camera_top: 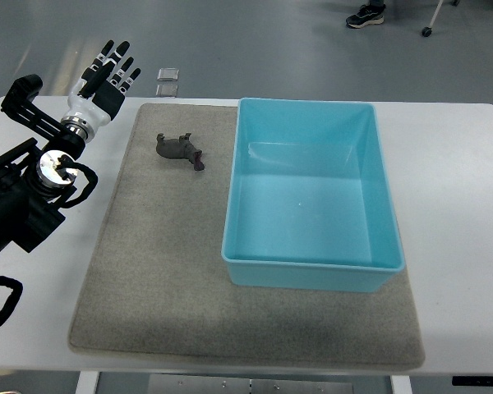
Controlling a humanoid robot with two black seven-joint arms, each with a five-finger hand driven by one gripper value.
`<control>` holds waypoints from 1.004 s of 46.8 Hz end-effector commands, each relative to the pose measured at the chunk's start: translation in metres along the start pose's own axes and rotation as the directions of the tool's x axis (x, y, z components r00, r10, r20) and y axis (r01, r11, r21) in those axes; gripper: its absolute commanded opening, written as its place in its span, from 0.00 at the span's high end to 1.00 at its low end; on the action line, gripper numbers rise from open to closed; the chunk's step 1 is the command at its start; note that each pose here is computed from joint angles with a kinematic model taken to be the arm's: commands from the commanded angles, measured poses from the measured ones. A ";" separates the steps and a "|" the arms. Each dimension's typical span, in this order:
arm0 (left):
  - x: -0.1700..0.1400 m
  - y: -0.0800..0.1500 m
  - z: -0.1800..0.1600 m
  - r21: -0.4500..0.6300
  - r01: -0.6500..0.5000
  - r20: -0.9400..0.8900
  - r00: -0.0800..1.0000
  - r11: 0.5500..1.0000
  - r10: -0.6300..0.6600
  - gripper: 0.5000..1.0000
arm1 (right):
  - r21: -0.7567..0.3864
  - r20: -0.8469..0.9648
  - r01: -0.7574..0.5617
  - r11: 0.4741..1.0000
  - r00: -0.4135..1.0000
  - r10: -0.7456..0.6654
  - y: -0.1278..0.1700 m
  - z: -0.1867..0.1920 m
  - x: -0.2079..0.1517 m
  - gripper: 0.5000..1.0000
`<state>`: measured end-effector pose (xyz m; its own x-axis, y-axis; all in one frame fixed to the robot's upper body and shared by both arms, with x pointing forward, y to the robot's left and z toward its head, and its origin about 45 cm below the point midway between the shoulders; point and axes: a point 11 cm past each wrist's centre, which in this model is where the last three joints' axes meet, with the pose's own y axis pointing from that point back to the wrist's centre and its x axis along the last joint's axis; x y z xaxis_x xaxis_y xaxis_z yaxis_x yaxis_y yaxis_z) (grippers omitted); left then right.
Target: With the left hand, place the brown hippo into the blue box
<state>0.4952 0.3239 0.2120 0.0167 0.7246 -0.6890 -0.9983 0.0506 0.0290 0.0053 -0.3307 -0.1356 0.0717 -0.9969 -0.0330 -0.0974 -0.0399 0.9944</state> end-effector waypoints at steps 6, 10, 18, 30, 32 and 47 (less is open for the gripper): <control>-0.001 0.000 0.000 0.003 0.000 0.010 1.000 1.000 0.000 0.01 | 0.000 -0.001 0.000 1.000 1.000 0.000 0.000 0.000 0.000 0.13; -0.001 -0.001 0.001 0.002 0.002 0.013 1.000 1.000 -0.002 0.01 | 0.000 -0.001 0.000 1.000 1.000 0.000 0.000 0.000 0.000 0.13; 0.000 0.000 0.002 0.005 0.003 0.021 1.000 1.000 -0.003 0.01 | 0.000 -0.001 0.000 1.000 1.000 0.000 0.000 0.000 0.000 0.13; 0.003 0.001 0.003 0.006 -0.001 0.031 1.000 1.000 0.001 0.01 | 0.000 0.000 0.000 1.000 1.000 0.000 0.000 0.000 0.000 0.13; 0.004 0.001 0.007 0.001 -0.002 0.034 0.999 1.000 0.002 0.01 | 0.000 0.000 0.000 1.000 1.000 0.000 0.000 0.000 0.000 0.13; 0.005 0.001 0.024 -0.015 0.004 0.053 0.999 1.000 -0.004 0.01 | 0.000 0.000 0.000 1.000 1.000 0.000 0.000 0.000 0.000 0.13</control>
<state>0.4961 0.3403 0.2230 0.0227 0.7569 -0.6531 -0.9987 0.0470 0.0197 0.0053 -0.3307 -0.1356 0.0716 -0.9969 -0.0330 -0.0974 -0.0399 0.9944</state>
